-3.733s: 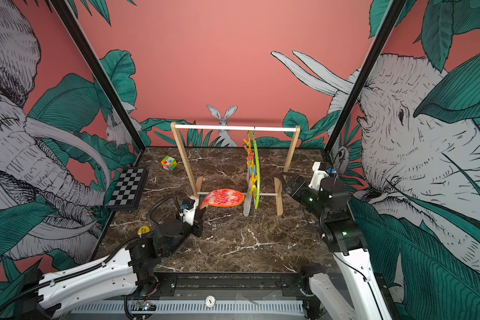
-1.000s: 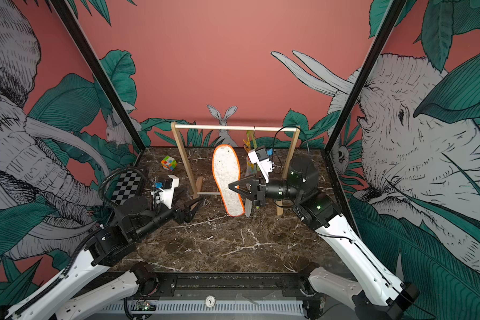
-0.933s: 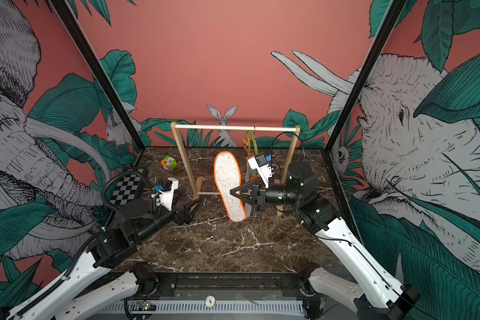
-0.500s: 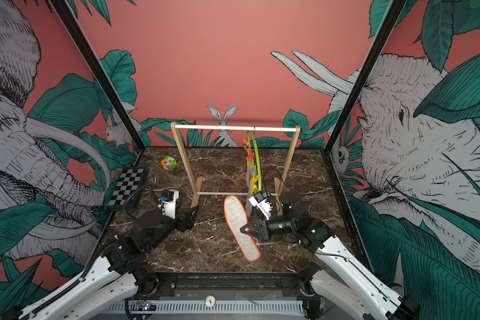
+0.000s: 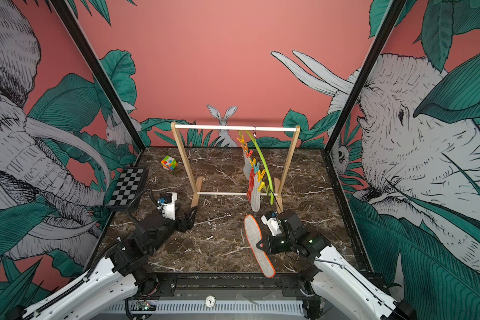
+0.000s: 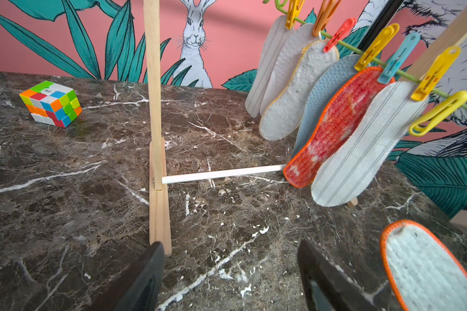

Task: Take the shoe insoles off the hanger
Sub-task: Place the insole at the center of the board.

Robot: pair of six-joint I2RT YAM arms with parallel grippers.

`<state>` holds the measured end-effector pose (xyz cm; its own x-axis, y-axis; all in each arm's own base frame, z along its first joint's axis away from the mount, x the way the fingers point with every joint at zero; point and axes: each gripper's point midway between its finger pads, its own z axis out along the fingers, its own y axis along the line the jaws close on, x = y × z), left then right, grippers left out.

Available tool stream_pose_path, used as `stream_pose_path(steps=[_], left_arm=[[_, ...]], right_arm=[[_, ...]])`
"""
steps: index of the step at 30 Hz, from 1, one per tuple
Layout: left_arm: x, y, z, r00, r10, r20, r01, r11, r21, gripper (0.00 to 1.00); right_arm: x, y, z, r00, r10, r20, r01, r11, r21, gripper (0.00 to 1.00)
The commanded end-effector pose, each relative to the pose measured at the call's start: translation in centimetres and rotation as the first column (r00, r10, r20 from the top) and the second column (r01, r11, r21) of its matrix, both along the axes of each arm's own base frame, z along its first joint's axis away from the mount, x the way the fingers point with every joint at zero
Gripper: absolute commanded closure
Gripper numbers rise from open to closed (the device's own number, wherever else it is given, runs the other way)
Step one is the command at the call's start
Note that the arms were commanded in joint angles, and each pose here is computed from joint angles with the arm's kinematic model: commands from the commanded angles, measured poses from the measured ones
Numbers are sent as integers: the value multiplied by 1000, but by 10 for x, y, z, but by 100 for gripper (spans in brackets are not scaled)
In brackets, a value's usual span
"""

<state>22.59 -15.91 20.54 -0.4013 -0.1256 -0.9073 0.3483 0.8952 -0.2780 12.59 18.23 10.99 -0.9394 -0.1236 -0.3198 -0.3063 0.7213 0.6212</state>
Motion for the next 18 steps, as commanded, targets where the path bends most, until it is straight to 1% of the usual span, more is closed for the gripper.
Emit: stream_pose_path(steps=[1,5,8,11,13,16,18], left_arm=[[0,-6,-5,1000,-2,-13,2,999,-54,21],[0,-11,-7,1000,-13,-13,12,998,-58,21],[-1,-16,-7,1000,-25,-8,25,998,-57,22],[-1,-19,-9,999,-32,-7,32,998,-52,22],[-2,-21,-10,999,-35,-5,35,998,-56,21],[-2,-22,-12,999,-40,-5,39,997,-59,22],[-2,-22,-14,999,-41,-7,40,998,-57,21]], right_arm=[[16,-30,-13,990,-142,-6,140,980,-139,100],[28,-54,-20,965,-259,-50,243,947,-211,100],[38,-74,-17,943,-329,-41,305,909,-284,100],[44,-95,-13,924,-382,-8,349,852,-389,100],[48,-104,-16,907,-421,2,382,821,-425,100],[49,-124,-19,876,-482,35,430,744,-512,100],[50,-134,-19,855,-516,61,462,700,-545,100]])
